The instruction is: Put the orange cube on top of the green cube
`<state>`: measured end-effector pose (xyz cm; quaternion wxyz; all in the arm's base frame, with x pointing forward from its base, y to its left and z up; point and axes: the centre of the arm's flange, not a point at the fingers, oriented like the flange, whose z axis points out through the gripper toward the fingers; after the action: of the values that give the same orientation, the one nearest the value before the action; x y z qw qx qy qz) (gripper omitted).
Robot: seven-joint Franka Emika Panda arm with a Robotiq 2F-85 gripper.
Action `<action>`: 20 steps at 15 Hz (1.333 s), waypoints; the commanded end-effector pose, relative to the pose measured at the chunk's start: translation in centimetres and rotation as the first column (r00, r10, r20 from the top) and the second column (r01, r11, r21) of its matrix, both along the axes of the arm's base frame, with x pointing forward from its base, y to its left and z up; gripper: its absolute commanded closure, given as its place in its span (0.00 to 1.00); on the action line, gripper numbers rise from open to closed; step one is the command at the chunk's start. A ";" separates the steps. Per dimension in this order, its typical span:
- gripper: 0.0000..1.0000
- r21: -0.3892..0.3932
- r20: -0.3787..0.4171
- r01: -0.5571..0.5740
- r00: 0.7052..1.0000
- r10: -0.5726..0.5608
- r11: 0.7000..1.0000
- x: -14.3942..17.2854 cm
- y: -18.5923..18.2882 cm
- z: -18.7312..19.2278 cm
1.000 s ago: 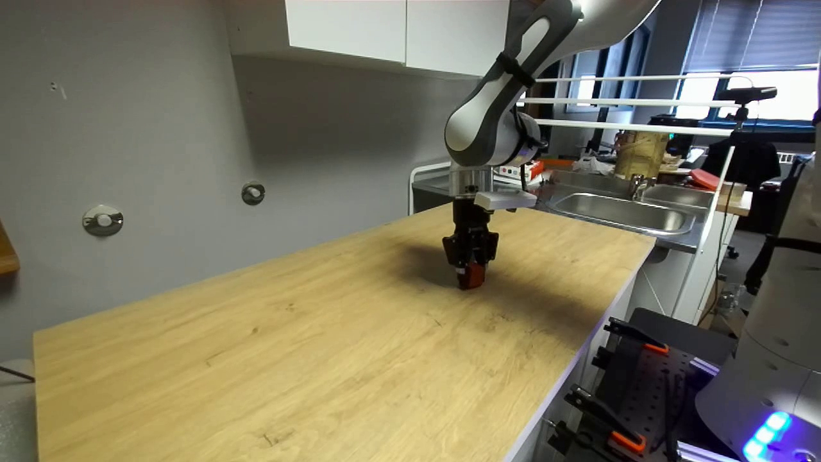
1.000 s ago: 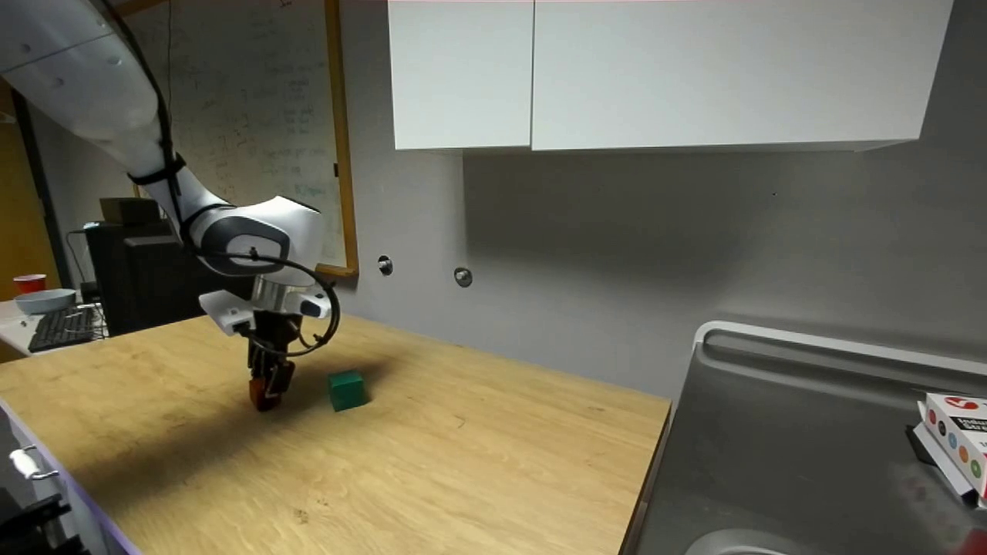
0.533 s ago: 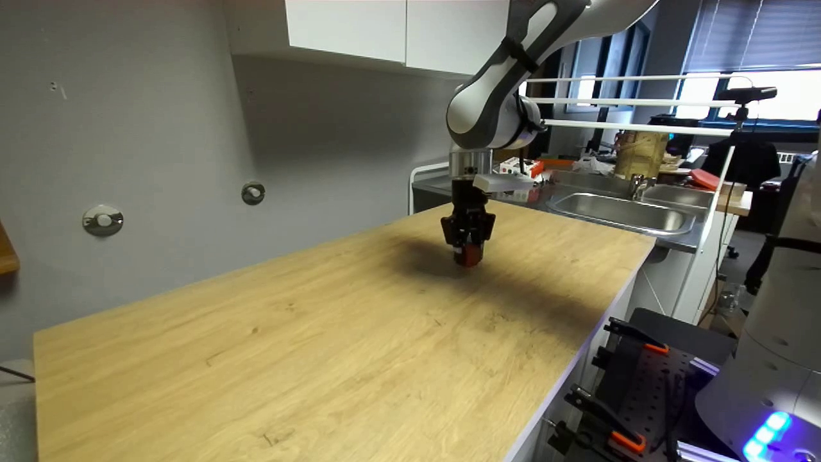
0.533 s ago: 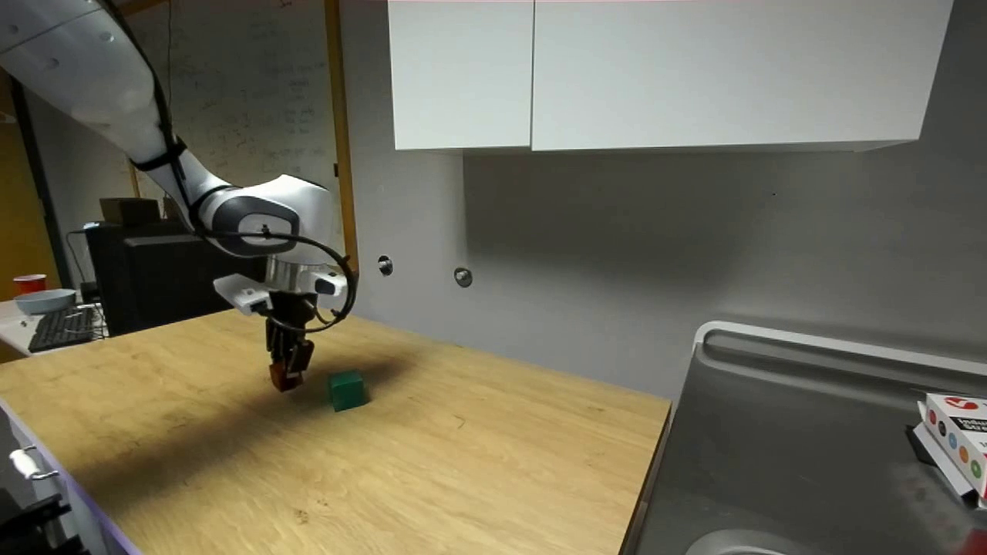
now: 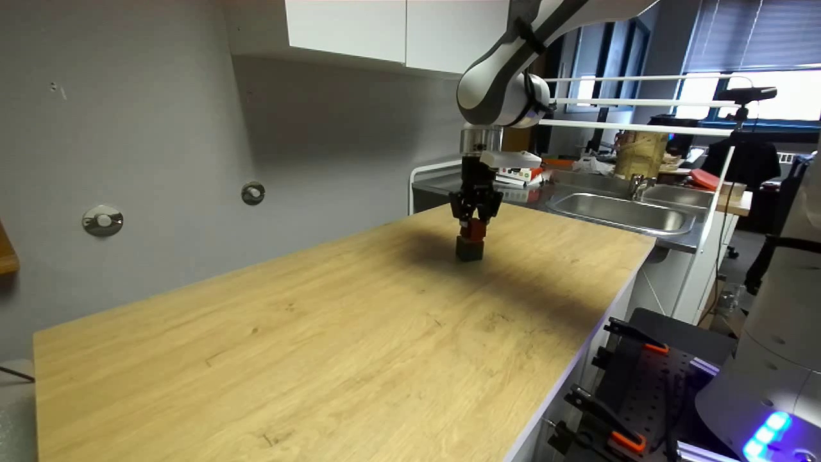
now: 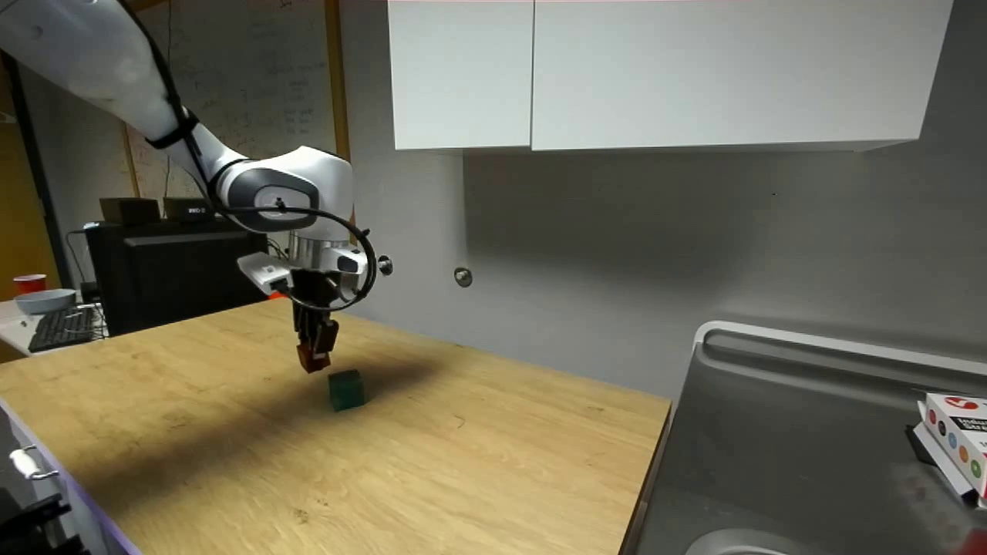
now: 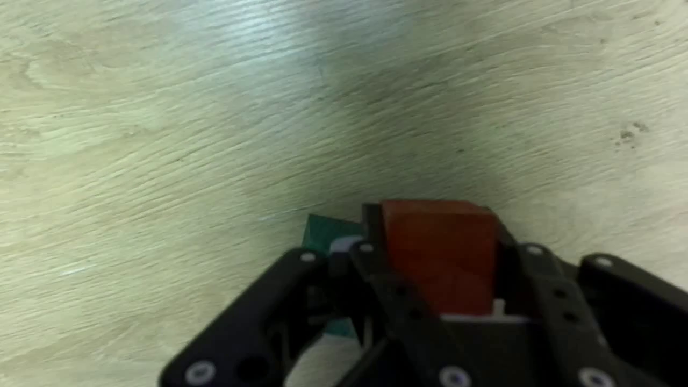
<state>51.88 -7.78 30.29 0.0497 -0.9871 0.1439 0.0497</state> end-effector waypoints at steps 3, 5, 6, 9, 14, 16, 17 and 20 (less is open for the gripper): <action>0.80 -0.003 -0.006 0.042 0.999 -0.042 0.999 1.0 -2.1 1.7; 0.80 -0.002 -0.014 0.049 0.999 -0.049 0.999 1.4 -2.6 1.5; 0.80 -0.001 -0.020 0.052 0.998 -0.052 0.999 1.6 -2.8 1.3; 0.80 0.002 -0.037 0.054 0.998 -0.054 0.999 2.2 -3.1 0.6; 0.80 0.005 -0.061 0.051 0.997 -0.051 0.999 3.5 -3.5 -0.8; 0.80 0.006 -0.068 0.052 0.996 -0.051 0.999 4.0 -3.6 -1.2; 0.55 0.006 -0.072 0.051 0.996 -0.051 0.999 4.2 -3.7 -1.3; 0.26 0.008 -0.079 0.055 0.995 -0.054 0.998 4.5 -4.0 -1.4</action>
<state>55.25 -11.24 28.35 0.0479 -0.9813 0.1678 0.0808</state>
